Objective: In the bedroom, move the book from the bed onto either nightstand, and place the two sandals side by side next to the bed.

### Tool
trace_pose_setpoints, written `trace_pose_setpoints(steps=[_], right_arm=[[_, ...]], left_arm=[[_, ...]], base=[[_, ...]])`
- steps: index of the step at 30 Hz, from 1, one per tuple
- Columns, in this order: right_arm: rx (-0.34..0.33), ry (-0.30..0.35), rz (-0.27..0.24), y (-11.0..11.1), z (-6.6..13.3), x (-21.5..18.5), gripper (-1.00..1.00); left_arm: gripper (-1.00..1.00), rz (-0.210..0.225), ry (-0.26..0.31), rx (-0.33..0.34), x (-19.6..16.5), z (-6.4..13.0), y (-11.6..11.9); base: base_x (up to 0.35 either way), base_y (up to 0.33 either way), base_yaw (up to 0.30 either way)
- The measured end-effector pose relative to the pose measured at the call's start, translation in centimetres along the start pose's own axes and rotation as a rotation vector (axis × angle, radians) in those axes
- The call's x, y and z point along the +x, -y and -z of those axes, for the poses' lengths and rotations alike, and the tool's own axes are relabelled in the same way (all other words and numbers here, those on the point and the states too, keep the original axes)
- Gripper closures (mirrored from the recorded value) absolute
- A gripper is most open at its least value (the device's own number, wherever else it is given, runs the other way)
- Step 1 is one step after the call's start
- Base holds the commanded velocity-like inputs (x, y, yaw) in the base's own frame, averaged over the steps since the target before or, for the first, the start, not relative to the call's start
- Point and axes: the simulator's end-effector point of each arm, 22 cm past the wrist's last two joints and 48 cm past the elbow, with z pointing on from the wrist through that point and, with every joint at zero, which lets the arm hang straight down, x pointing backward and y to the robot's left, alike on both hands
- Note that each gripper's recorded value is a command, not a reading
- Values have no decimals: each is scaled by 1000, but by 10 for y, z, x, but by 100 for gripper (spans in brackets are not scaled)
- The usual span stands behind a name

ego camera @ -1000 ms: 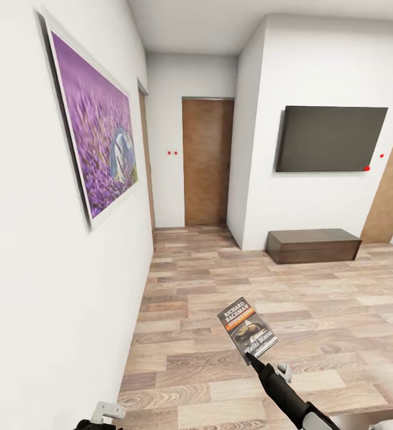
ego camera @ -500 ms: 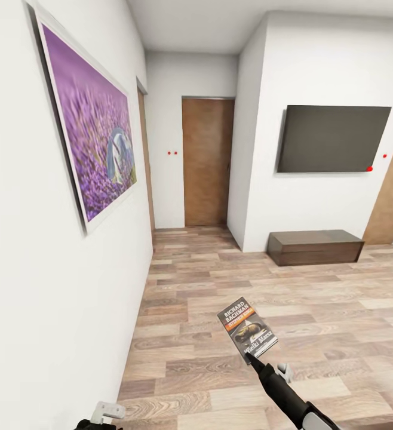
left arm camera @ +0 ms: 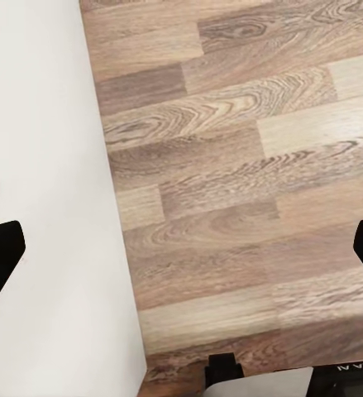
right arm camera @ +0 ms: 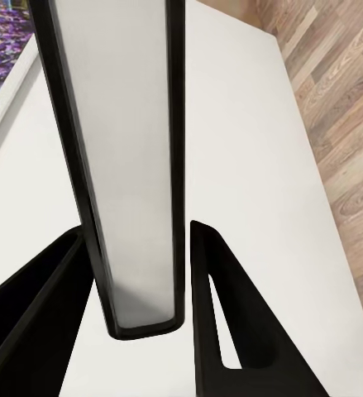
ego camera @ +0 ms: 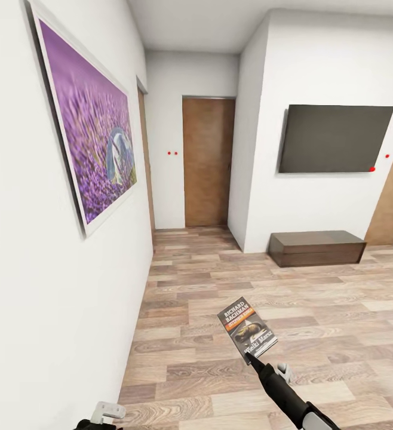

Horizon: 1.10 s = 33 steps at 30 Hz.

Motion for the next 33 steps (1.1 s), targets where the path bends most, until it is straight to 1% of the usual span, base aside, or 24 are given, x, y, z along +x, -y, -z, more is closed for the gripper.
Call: trace_pose_setpoints(steps=[14, 33], right_arm=[[0, 0, 0, 0, 0, 0, 100], [2, -1, -1, 0, 0, 0, 100]], left_arm=[[-100, -20, 9, 4, -2, 0, 3], [-100, -28, 12, 8, -3, 0, 5]], base=[[4, 1, 0], [0, 0, 0]])
